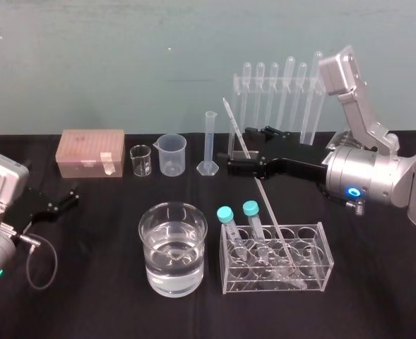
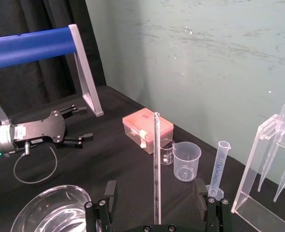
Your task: Hold the thermometer with one hand and immerse one end into the beaker, then reinsert it into the test tube rack.
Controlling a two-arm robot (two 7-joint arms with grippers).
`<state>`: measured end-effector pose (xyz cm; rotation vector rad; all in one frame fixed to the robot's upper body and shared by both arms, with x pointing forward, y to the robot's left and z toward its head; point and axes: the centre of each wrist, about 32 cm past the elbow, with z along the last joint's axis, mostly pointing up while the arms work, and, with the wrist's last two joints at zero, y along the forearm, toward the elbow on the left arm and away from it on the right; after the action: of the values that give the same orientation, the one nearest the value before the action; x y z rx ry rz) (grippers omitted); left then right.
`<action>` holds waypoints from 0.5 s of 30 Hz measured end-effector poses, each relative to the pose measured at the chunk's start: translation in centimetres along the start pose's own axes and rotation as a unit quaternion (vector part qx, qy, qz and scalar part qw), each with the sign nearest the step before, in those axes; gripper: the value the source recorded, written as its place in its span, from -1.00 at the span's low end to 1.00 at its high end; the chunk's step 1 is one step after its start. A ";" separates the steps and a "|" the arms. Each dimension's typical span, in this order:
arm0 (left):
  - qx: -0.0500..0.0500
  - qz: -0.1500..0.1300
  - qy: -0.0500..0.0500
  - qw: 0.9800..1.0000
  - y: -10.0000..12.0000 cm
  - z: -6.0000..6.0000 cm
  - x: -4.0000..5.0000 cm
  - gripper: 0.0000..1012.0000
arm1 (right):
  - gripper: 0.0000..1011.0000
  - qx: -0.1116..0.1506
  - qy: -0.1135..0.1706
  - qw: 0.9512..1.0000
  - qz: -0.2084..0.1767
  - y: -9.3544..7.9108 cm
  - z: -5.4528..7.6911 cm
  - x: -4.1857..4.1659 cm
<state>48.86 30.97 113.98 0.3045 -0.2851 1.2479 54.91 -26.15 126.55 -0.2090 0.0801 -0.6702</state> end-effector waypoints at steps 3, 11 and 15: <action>0.000 0.000 0.000 1.000 0.0 0.0 0.00 0.99 | 0.98 0.000 0.000 1.000 0.000 0.0 0.0 0.00; 0.000 0.000 0.000 1.000 0.0 0.0 0.00 0.99 | 0.87 0.000 0.000 1.000 -0.001 0.0 0.0 0.03; 0.000 0.000 0.000 1.000 0.0 0.0 0.00 0.99 | 0.71 0.001 0.000 1.000 -0.001 -0.1 0.0 0.03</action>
<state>48.86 30.97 113.98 0.3045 -0.2851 1.2479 54.89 -26.22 126.54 -0.2081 0.0794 -0.6723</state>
